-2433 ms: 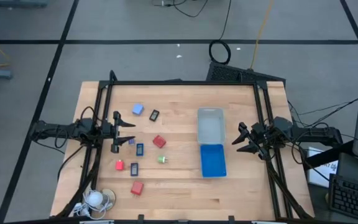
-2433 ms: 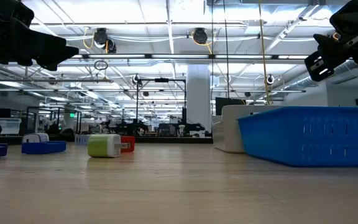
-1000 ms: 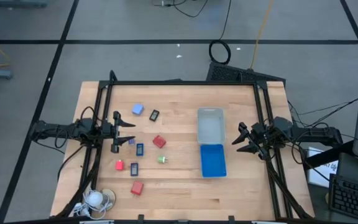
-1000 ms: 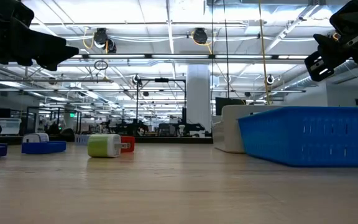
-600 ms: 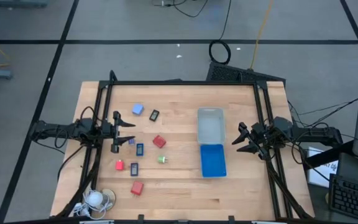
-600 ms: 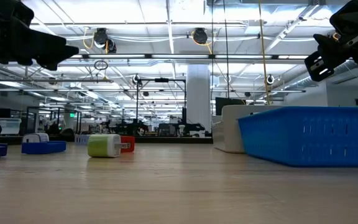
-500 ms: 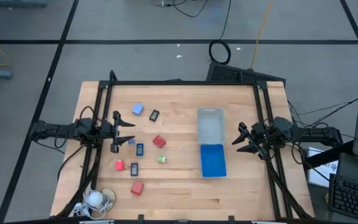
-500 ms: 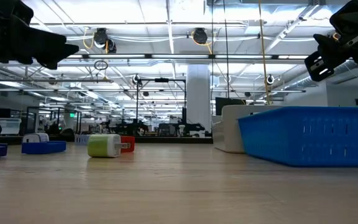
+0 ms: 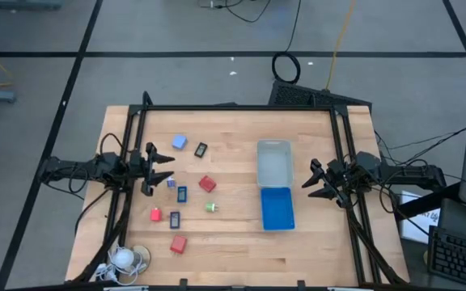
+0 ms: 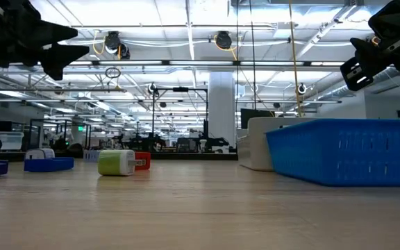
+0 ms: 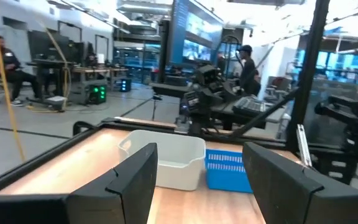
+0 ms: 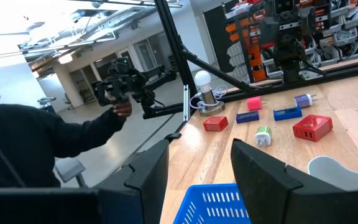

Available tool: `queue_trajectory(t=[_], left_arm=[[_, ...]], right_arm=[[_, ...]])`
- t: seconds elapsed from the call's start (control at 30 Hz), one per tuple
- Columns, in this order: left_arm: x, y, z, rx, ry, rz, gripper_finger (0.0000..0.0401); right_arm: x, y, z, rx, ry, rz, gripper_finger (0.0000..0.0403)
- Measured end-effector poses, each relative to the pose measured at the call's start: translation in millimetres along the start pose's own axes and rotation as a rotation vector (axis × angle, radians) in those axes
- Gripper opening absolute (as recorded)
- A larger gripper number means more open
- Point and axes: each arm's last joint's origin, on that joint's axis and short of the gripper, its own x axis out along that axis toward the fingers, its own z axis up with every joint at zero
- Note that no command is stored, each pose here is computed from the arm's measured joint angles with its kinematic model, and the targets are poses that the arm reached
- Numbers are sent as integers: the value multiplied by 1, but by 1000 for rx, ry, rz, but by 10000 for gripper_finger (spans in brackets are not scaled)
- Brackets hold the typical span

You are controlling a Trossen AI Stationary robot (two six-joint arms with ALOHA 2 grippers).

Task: Pick & Place Office items
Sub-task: Put the light blue charger adapter into the gray bin

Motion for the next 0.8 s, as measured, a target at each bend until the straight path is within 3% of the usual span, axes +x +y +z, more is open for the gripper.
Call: queue_trajectory(t=[0.17, 0.3, 0.47, 0.63, 0.8], left_arm=[[0, 0, 5, -65, -54, 3, 239], [0, 3, 7, -62, -80, 114, 239], [-1, 6, 6, -139, -90, 214, 239], [0, 12, -8, -173, 13, 432, 239], [4, 18, -13, -112, 156, 535, 239]], right_arm=[[0, 0, 0, 0, 0, 0, 164], [0, 0, 0, 0, 0, 0, 164], [0, 0, 0, 0, 0, 0, 165], [0, 0, 0, 0, 0, 0, 164], [0, 0, 0, 0, 0, 0, 165]])
